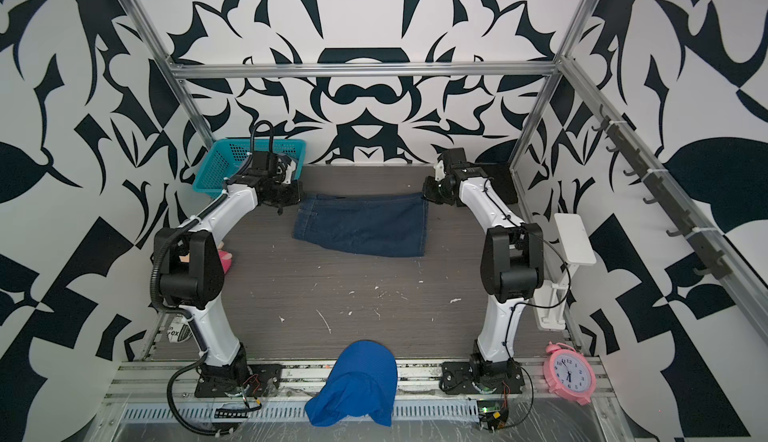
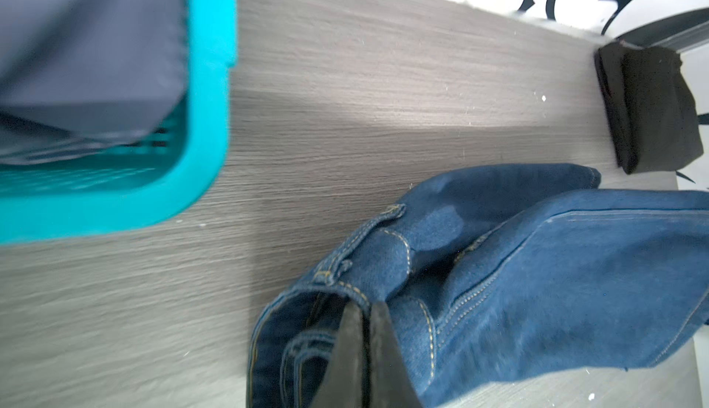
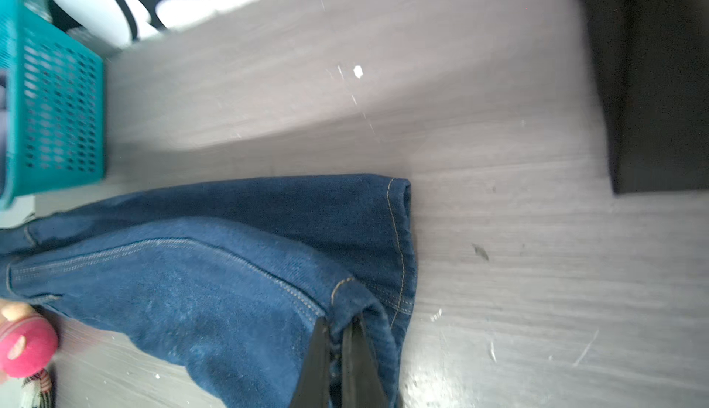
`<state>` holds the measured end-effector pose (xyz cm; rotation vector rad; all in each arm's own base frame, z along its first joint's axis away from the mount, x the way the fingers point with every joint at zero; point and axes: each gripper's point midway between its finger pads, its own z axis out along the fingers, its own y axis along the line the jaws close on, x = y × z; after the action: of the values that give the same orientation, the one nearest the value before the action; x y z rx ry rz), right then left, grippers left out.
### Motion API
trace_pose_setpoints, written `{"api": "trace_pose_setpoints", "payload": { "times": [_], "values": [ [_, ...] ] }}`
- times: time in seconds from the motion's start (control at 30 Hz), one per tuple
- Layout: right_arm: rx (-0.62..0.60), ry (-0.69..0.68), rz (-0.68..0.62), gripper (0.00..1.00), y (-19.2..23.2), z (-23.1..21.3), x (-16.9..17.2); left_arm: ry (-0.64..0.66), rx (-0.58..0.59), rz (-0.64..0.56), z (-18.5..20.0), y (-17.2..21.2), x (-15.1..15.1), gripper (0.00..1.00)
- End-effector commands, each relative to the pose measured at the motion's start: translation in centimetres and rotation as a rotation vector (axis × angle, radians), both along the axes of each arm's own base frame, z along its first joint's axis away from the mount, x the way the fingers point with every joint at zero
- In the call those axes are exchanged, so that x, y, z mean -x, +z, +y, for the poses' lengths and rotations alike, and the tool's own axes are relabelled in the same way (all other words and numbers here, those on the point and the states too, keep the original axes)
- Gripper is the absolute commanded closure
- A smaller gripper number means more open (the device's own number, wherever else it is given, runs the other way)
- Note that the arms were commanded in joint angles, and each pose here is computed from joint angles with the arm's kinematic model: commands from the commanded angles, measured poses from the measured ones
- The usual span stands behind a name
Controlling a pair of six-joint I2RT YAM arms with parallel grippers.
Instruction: Fold and stack the skirts
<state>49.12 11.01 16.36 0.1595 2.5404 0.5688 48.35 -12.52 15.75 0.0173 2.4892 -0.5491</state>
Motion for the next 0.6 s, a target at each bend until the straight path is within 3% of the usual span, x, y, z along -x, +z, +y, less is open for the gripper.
{"api": "trace_pose_setpoints", "payload": {
  "times": [0.0, 0.13, 0.3, 0.57],
  "values": [
    [-0.002, -0.022, -0.089, 1.00, 3.3, -0.1, -2.0, 0.063, -0.010, -0.004, 2.0, 0.1, -0.1, 1.00],
    [0.003, -0.036, -0.097, 1.00, 3.9, -0.3, -2.9, 0.076, -0.007, 0.012, 3.1, -0.5, 0.2, 1.00],
    [0.004, -0.035, -0.160, 1.00, 7.4, -0.6, -2.3, 0.062, 0.002, -0.027, 3.2, 1.4, 1.1, 1.00],
    [-0.059, -0.006, -0.279, 1.00, 12.3, -0.3, 3.6, 0.004, 0.113, -0.118, 1.7, 6.0, 5.3, 1.00]
  ]
}}
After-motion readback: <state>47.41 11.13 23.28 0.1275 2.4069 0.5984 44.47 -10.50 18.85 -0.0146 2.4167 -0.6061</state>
